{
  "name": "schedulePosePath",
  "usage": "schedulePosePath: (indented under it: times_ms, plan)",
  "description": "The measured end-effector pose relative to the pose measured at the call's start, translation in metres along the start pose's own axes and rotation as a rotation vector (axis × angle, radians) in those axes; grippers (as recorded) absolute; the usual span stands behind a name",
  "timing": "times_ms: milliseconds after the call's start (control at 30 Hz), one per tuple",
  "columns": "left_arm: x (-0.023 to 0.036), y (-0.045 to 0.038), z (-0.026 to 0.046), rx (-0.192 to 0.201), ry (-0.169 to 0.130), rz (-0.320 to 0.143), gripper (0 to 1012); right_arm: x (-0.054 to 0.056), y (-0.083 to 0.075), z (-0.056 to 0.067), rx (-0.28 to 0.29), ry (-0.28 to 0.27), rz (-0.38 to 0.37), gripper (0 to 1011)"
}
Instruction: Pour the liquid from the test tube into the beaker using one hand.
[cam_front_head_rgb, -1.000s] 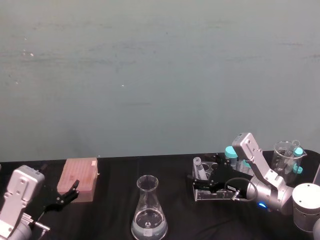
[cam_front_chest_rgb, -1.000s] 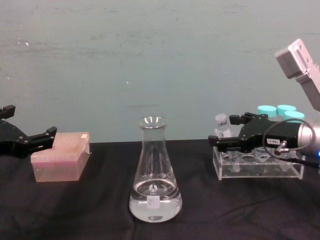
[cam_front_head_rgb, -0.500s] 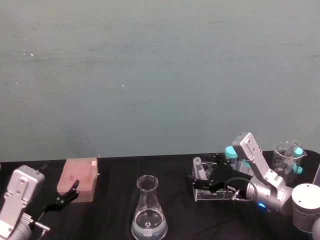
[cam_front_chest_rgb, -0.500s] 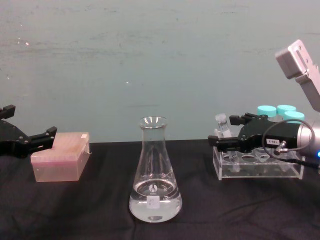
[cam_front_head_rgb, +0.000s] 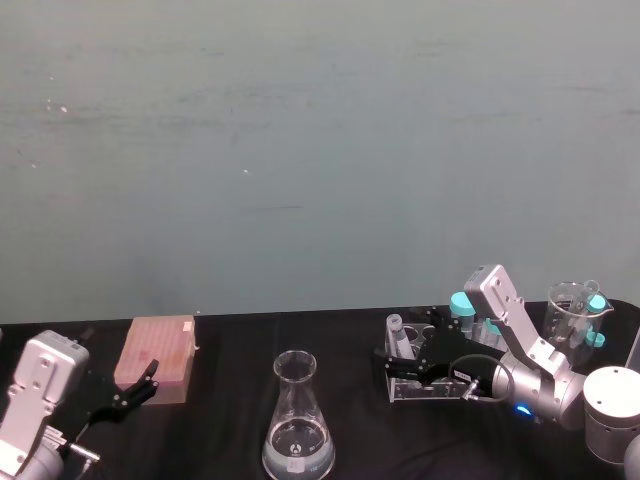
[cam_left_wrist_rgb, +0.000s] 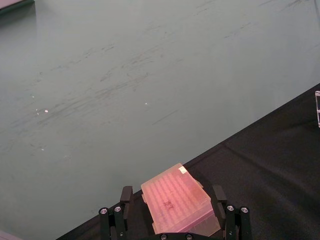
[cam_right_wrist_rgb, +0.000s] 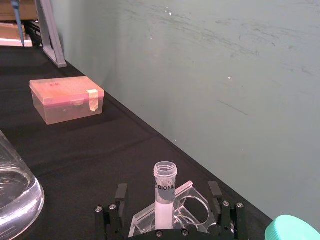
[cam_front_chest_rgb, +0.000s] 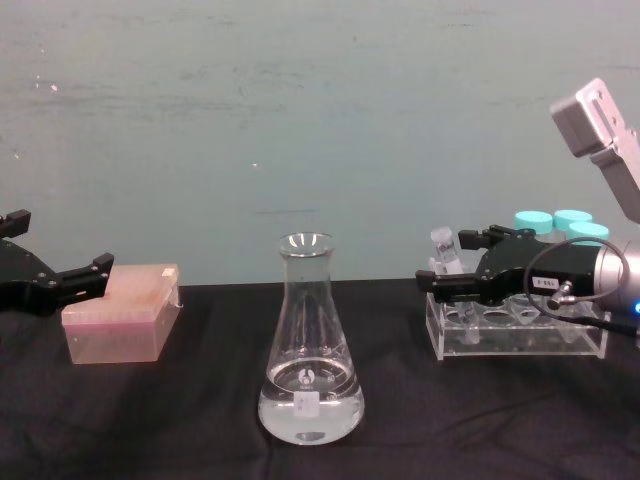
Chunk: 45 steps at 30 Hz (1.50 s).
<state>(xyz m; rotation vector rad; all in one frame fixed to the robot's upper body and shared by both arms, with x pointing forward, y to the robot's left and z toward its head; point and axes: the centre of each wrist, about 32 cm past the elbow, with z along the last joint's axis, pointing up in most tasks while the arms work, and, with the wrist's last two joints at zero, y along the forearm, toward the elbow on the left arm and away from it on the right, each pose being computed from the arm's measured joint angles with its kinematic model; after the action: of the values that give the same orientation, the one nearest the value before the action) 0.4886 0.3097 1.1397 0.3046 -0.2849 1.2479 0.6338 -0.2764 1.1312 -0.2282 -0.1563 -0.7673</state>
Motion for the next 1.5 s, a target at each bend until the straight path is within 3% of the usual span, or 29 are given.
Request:
schedulePosePath:
  times_ms: [133,433,767,967,1500]
  plan:
    - [0.0,0.0,0.0,0.0,0.0,0.0,1000,0.0001,-0.0001,0.0,0.0,0.0,0.0,973]
    - [0.0,0.0,0.0,0.0,0.0,0.0,1000,0.0001,-0.0003,-0.0001,0.0,-0.001,0.0,754]
    - [0.0,0.0,0.0,0.0,0.0,0.0,1000,-0.0001,-0.0003,-0.0003,-0.001,0.0,0.0,392]
    - [0.0,0.0,0.0,0.0,0.0,0.0,1000,-0.0001,-0.0003,-0.0003,0.0,0.0,0.0,226]
    - [0.0,0.0,0.0,0.0,0.0,0.0,1000,-0.0001,-0.0004,-0.0003,-0.001,0.0,0.0,198]
